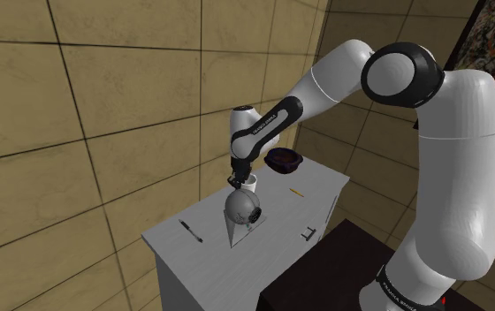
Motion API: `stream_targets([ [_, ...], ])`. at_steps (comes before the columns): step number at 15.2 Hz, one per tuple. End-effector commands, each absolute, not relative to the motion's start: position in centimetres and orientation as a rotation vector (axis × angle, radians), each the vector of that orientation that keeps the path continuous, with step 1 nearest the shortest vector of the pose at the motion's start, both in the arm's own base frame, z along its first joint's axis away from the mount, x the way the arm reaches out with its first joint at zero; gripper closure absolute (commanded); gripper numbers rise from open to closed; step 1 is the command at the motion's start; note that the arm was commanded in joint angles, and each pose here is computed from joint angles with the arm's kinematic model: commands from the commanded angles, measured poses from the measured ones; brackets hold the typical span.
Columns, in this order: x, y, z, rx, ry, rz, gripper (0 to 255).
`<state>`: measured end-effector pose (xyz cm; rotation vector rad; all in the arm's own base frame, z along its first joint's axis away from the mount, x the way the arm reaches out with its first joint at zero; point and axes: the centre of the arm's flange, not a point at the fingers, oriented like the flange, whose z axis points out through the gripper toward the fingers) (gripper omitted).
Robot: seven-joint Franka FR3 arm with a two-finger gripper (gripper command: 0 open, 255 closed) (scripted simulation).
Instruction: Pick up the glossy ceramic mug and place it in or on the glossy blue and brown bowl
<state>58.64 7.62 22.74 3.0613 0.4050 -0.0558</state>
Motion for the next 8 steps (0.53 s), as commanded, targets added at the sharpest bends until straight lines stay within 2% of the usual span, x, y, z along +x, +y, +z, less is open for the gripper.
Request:
stream_targets([
  [1, 58.6, 7.6, 22.7, 3.061, 0.404, -0.056, 255],
  [8, 58.6, 7.6, 26.4, 3.061, 0.404, -0.056, 255],
])
